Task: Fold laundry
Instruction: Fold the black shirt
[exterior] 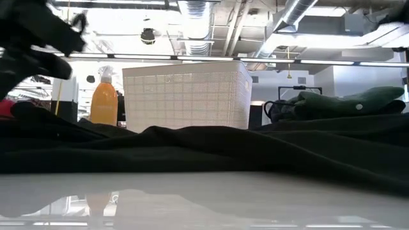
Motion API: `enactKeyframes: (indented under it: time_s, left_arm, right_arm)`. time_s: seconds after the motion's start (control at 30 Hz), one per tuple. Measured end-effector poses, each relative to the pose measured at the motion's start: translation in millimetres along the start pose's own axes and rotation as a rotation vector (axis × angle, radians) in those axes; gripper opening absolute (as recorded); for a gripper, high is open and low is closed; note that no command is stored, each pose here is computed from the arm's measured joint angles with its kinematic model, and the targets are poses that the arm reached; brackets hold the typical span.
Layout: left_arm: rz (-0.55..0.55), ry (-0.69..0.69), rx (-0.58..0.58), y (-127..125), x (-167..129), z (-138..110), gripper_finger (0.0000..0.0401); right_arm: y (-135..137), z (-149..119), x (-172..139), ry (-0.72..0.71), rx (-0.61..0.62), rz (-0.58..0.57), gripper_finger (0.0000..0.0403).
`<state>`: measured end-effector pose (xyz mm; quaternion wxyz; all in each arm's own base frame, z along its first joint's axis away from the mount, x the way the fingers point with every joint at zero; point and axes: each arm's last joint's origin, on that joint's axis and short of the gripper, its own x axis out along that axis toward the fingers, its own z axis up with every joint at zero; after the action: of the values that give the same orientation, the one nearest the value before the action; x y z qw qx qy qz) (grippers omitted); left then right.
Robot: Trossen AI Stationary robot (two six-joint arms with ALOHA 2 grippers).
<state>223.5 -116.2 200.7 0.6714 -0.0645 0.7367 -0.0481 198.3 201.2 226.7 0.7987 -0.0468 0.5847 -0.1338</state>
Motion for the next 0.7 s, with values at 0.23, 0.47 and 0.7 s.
enactKeyframes:
  time_s: [0.23,0.47,0.7]
  left_arm:
    - [-0.022,-0.085,0.012,-27.5,10.9,-24.0,0.0137]
    - [0.024,-0.678,0.157,-51.3,-20.6,-10.1,0.0136]
    - [0.275,-0.969,0.135,-35.2,-33.5,24.8,0.0136]
  right_arm:
    - [-38.9,14.5,-17.9,-0.185,0.200,-0.081,0.0135]
    - [-83.1,16.7,38.4,-0.076,0.285,-0.002,0.0135]
    - [-102.2,0.1,81.3,-0.071,0.405,0.152,0.0135]
